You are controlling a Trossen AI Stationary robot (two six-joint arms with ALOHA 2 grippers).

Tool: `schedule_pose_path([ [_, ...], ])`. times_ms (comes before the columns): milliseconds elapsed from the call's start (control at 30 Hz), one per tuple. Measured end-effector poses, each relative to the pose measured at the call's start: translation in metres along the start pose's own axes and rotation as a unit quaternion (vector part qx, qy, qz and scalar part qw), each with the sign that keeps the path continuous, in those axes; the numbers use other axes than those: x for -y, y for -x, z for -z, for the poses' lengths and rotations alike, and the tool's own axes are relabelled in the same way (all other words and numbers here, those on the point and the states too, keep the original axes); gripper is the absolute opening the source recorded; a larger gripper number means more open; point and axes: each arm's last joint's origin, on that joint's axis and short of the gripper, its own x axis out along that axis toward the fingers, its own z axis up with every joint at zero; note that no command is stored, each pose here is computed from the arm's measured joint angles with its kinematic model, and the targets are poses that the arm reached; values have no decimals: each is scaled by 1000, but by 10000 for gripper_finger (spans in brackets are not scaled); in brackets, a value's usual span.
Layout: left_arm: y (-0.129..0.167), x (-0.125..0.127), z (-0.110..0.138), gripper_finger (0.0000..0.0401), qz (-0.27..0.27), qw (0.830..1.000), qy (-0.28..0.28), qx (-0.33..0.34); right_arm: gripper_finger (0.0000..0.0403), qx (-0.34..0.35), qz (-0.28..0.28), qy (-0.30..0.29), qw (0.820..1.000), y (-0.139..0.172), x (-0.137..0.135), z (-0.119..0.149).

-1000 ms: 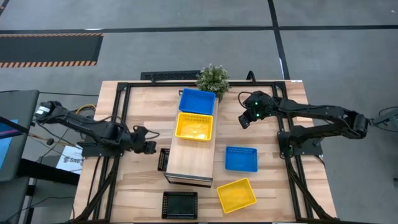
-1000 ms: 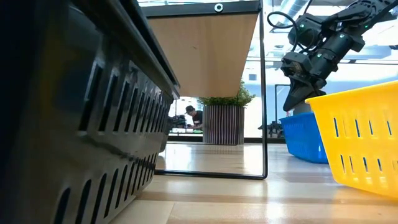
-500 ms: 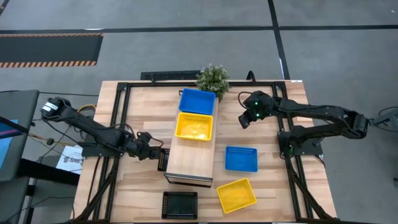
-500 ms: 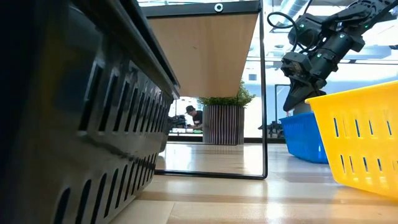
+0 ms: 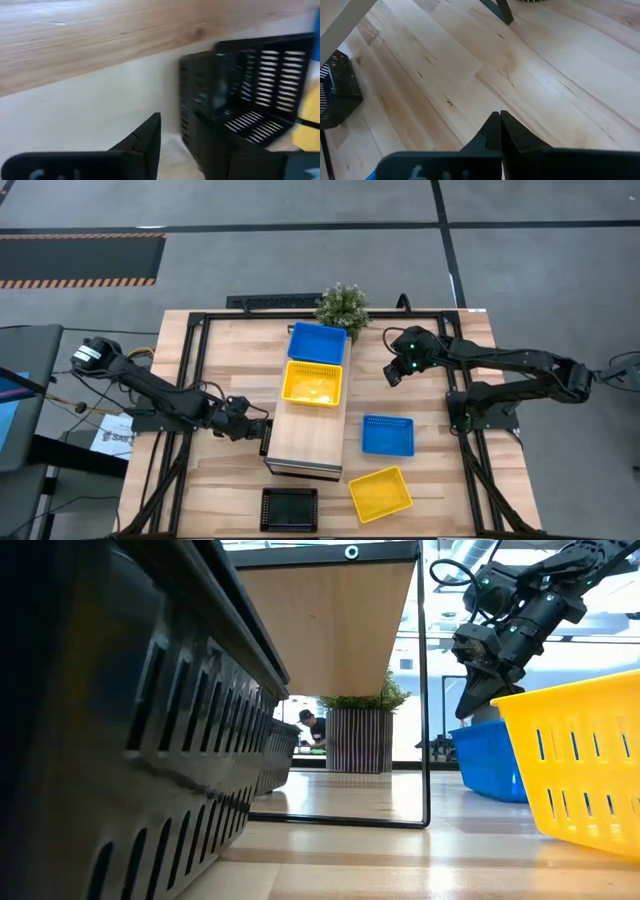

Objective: Stack baskets on shelf by color
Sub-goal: Put the top black basket on the shelf

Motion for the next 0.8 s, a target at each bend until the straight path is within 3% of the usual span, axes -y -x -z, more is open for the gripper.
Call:
schedule_pose_path([
  [267, 22, 2, -5, 97, 49, 998, -32, 33, 7, -9, 4, 0, 1000, 0, 1, 2],
  [667, 2, 10, 0, 213, 57, 997, -53, 25, 7, -10, 4, -1, 1000, 0, 1, 2],
  [800, -7, 4, 1, 221, 14, 999, -46, 16, 7, -10, 4, -1, 1000, 0, 1, 2],
])
